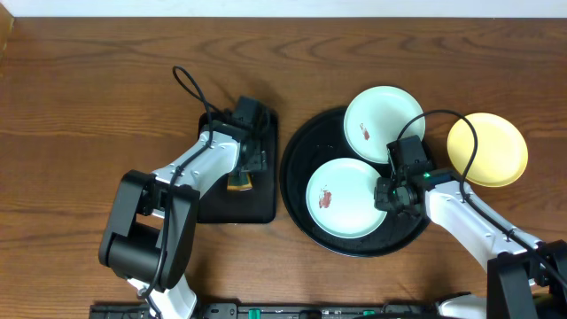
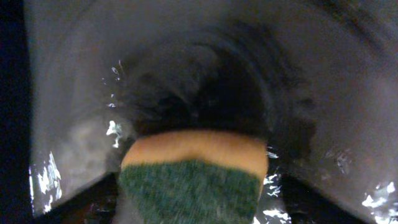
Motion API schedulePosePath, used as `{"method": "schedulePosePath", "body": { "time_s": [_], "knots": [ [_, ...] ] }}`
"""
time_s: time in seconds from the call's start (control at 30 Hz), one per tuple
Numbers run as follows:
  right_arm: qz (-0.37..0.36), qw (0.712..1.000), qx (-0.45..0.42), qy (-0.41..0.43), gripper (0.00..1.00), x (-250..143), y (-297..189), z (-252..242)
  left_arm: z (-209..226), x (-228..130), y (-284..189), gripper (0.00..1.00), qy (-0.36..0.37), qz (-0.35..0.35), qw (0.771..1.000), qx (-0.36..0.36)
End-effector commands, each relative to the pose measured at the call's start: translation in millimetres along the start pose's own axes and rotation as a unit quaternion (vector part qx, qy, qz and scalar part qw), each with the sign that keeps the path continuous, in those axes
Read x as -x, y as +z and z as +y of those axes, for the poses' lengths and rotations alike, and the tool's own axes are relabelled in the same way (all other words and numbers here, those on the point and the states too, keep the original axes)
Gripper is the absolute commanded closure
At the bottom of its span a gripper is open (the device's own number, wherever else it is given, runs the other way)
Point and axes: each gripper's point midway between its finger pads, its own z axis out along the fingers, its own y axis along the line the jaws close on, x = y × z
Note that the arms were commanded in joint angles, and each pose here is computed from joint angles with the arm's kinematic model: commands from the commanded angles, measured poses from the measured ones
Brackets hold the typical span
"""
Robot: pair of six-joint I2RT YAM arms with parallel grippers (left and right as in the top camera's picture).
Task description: Clean dirty plates on tray and stack at the side
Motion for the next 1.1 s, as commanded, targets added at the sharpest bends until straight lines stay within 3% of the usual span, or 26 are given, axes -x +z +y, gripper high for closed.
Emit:
{"method": "schedulePosePath", "body": {
  "time_s": [0.0,0.13,0.17,0.23,0.27,0.3,0.33,0.37,0.4,0.43,0.6,0.63,0.67,0.7,0.73,0.77,0.8,0.83,0.87,1.07],
  "knots": [
    [0.003,1.0,-0.01,0.002,0.86,-2.8,2.9,-5.2,0.8,3.6,-0.4,0.1,0.005,-0.013,1.0,0.001],
    [0.003,1.0,-0.01,0.002,0.85,-2.8,2.9,-5.2,-3.1,14.5,-0.8,0.22,0.001,-0.035,0.999,-0.007],
    [0.003,1.0,-0.01,0.002,0.85,-2.8,2.9,-5.2,-3.6,15.5,-0.9,0.3,0.0,-0.037,0.999,-0.008],
    [0.003,1.0,-0.011,0.002,0.85,-2.9,2.9,-5.3,-3.5,15.2,-0.9,0.67,0.0,-0.036,0.999,-0.008],
    [0.003,1.0,-0.01,0.002,0.84,-2.9,2.9,-5.3,-3.2,14.5,-0.5,0.77,0.001,-0.036,0.999,-0.007],
    [0.003,1.0,-0.01,0.002,0.84,-2.9,2.9,-5.3,-3.1,14.2,-0.4,0.81,0.001,-0.035,0.999,-0.007],
    [0.003,1.0,-0.01,0.002,0.83,-2.9,2.9,-5.3,-3.0,14.2,-0.4,0.81,0.002,-0.035,0.999,-0.007],
    [0.003,1.0,-0.01,0.002,0.83,-2.8,2.9,-5.2,-3.1,14.3,-0.4,0.64,0.006,-0.035,0.999,-0.007],
    [0.003,1.0,-0.01,0.002,0.83,-2.8,2.9,-5.2,-3.0,14.2,-0.4,0.35,0.006,-0.035,0.999,-0.007],
    [0.003,1.0,-0.01,0.002,0.83,-2.8,2.9,-5.2,-2.7,13.3,-0.3,0.18,0.007,-0.033,0.999,-0.006],
    [0.003,1.0,-0.01,0.002,0.83,-2.9,2.9,-5.3,5.9,-6.2,-4.5,0.21,0.015,0.012,1.0,0.011],
    [0.003,1.0,-0.01,0.002,0.82,-2.9,2.9,-5.3,7.0,-11.4,-4.9,0.28,0.016,0.023,1.0,0.012],
    [0.003,1.0,-0.01,0.002,0.82,-2.8,2.9,-5.2,6.2,-16.1,-5.3,0.42,0.017,0.033,0.999,0.009],
    [0.002,1.0,-0.01,0.002,0.82,-2.7,2.9,-5.2,3.9,-20.8,-5.5,0.63,0.018,0.044,0.999,0.001],
    [0.002,1.0,-0.01,0.002,0.81,-2.7,2.9,-5.2,1.9,-24.7,-5.6,0.71,0.019,0.053,0.998,-0.006],
    [0.002,1.0,-0.01,0.002,0.81,-2.7,2.9,-5.2,2.4,-25.8,-5.5,0.71,0.019,0.055,0.998,-0.005],
    [0.002,1.0,-0.01,0.002,0.8,-2.7,2.9,-5.2,3.0,-25.7,-5.5,0.62,0.019,0.054,0.998,-0.004],
    [0.002,1.0,-0.01,0.002,0.8,-2.7,2.9,-5.2,3.0,-25.0,-5.4,0.3,0.019,0.053,0.998,-0.004],
    [0.002,1.0,-0.01,0.002,0.8,-2.7,2.9,-5.2,3.2,-24.8,-5.3,0.16,0.019,0.053,0.998,-0.004],
    [0.003,1.0,-0.011,0.002,0.79,-2.9,2.9,-5.3,9.9,-39.5,-8.9,0.2,0.023,0.083,0.996,0.008]
  ]
}}
